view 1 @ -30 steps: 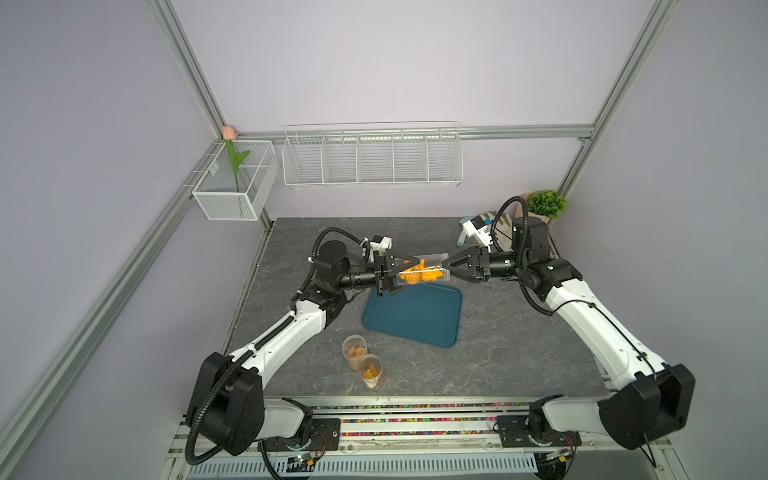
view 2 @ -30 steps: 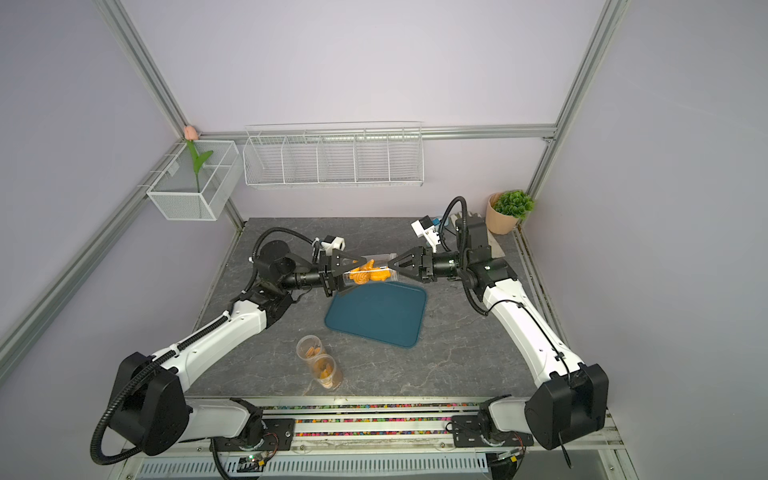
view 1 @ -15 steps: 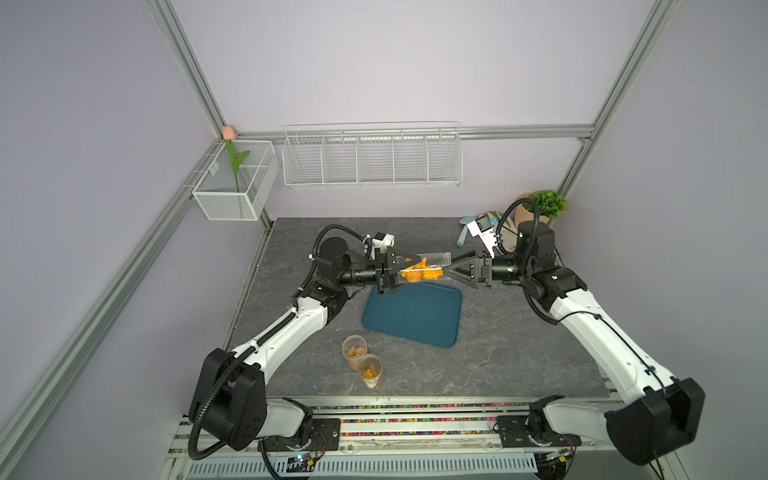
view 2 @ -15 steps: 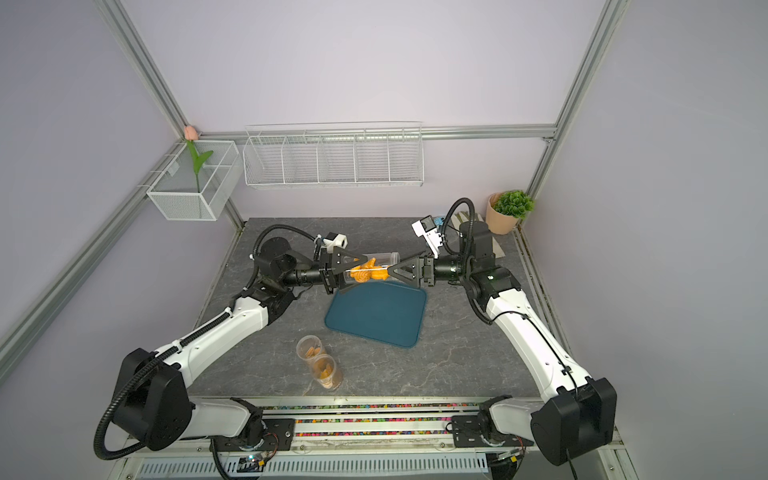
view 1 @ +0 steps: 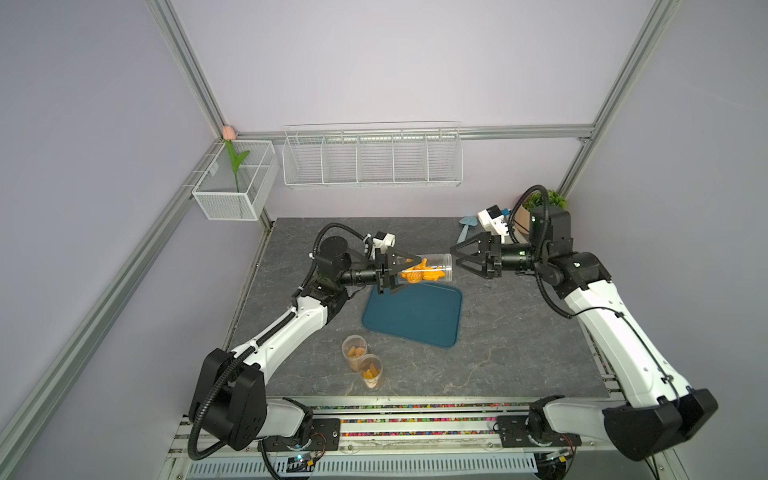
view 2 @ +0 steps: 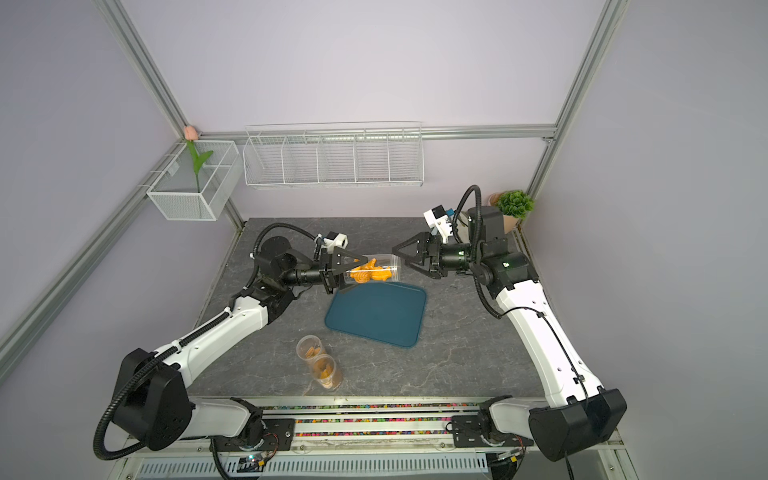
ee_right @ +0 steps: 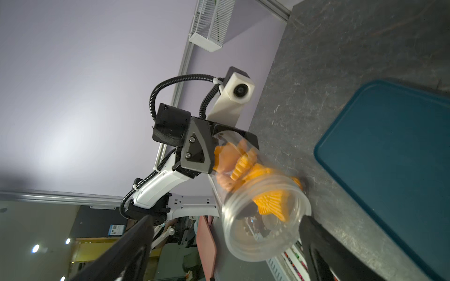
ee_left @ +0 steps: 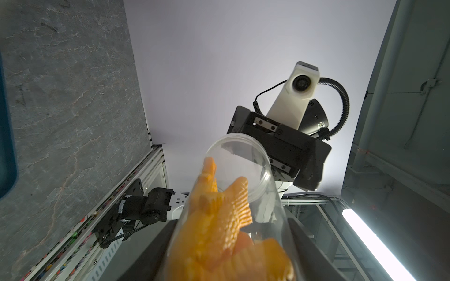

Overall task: Pour the cookies out of the jar
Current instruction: Unscrew the lid from the jar.

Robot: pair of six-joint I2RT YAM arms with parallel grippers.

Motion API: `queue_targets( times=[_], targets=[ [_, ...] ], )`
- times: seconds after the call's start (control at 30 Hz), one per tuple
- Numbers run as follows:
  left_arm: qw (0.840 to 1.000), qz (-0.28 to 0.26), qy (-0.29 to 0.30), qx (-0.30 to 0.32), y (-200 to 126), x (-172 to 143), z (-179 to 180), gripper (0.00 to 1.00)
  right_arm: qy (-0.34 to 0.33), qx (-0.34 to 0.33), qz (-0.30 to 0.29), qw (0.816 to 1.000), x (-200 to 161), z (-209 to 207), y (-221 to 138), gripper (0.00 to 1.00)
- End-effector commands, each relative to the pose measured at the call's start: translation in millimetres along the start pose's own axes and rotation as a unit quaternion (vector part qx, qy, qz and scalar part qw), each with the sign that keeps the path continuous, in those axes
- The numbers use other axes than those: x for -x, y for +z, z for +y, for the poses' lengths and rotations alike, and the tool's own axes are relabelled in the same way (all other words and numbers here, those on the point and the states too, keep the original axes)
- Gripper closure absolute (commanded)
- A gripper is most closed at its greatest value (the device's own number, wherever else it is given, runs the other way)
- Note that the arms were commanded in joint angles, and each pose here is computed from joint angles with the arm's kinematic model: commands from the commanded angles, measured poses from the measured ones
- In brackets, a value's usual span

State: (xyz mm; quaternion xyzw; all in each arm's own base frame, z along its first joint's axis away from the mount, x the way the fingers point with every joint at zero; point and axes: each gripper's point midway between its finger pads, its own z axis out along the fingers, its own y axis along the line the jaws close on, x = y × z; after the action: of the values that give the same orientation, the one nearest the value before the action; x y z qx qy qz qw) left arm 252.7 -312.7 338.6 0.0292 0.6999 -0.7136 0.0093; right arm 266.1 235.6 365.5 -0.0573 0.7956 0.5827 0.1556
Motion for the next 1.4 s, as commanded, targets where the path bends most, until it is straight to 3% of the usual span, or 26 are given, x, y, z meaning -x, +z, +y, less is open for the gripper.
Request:
queue_targets(
  times=[0.0,0.2,0.37,0.83,1.03,1.13,1.37],
  targets=[
    [0.999,0.011,0.045,-0.022,1.4,-4.3,-28.3,0.37,0.086,0.017,0.025,0.996,-15.3,-13.0,6.2,0.05],
    [0.999,0.016,0.046,-0.023,0.7,-7.1,-32.0,0.37,0.076,0.039,0.048,0.995,-22.6,-7.5,20.6,0.06],
    [0.999,0.015,0.044,-0.022,0.3,-7.6,-29.7,0.37,0.066,0.049,0.051,0.995,-22.7,-5.7,26.0,0.00],
    [0.999,0.014,0.043,-0.030,1.3,-5.1,-34.2,0.36,0.032,0.078,0.053,0.995,-23.8,8.2,12.6,0.16],
    [0.999,0.016,0.042,-0.029,1.4,-5.8,-33.2,0.36,0.027,0.080,0.052,0.995,-23.4,8.0,11.7,0.17],
    [0.999,0.018,0.042,-0.029,1.6,-5.8,-33.3,0.36,0.026,0.080,0.053,0.995,-22.2,6.1,13.3,0.26],
    [0.999,0.022,0.041,-0.028,1.7,-6.7,-33.5,0.36,0.000,0.070,0.061,0.996,-25.0,2.5,12.0,0.26]
  ],
)
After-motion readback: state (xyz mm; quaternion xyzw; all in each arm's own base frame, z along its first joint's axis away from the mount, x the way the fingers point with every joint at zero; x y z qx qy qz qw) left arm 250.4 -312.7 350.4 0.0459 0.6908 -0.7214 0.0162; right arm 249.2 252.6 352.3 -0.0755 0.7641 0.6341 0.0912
